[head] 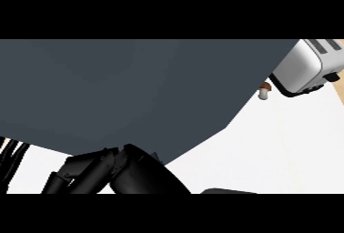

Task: Pick up the bottled water, place it into the cabinet and close the cabinet

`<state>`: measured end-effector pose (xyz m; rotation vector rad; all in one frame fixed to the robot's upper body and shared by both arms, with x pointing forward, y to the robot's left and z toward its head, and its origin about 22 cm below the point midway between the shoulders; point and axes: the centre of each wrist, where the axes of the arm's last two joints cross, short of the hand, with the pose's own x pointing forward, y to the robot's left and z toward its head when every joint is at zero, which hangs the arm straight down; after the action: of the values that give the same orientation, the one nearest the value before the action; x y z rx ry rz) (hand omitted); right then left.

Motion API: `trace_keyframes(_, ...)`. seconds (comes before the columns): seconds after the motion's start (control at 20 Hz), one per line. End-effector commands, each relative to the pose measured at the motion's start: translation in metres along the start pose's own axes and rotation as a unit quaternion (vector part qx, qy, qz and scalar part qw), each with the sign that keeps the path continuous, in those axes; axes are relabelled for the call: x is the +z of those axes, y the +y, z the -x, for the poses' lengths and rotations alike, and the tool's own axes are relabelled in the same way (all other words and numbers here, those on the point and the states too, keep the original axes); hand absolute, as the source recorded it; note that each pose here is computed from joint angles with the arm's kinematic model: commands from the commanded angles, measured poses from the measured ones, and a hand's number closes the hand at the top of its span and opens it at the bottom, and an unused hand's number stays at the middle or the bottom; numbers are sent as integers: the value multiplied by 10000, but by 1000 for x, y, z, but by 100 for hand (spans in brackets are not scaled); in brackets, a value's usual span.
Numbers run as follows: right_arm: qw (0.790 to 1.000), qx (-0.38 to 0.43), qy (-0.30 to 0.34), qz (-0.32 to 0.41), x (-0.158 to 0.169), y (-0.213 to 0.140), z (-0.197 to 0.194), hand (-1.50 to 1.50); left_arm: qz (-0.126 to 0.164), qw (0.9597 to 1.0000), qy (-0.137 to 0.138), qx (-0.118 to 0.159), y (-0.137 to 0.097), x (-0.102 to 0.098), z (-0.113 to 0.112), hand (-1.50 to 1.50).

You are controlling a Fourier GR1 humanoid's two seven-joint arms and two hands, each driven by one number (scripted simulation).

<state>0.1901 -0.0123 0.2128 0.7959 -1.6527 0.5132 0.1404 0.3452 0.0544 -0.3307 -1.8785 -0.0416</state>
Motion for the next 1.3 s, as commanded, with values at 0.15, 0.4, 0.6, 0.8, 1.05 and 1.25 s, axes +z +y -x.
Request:
trace_keyframes(0.15,9987,-201,215,-423,-51,-16,-2,150,-5,10000,22,-49,-6,7,-22,-150)
trace_keyframes(0.4,9836,-379,874,-1534,-62,-29,12,150,-9,10000,4,-82,4,10,-23,-150)
trace_keyframes(0.6,9844,-508,894,-1428,-70,-61,31,150,-96,9999,20,-77,-13,2,-26,-150)
trace_keyframes(0.8,9906,-448,779,-1028,-81,-83,43,150,-112,9999,14,-12,-10,9,-28,-150)
trace_keyframes(1.05,9978,-119,522,-401,-82,-131,34,150,-148,9999,19,-44,-4,6,-43,-150)
trace_keyframes(1.25,9983,260,406,330,-85,-163,37,150,-120,9999,11,15,-10,11,-30,-150)
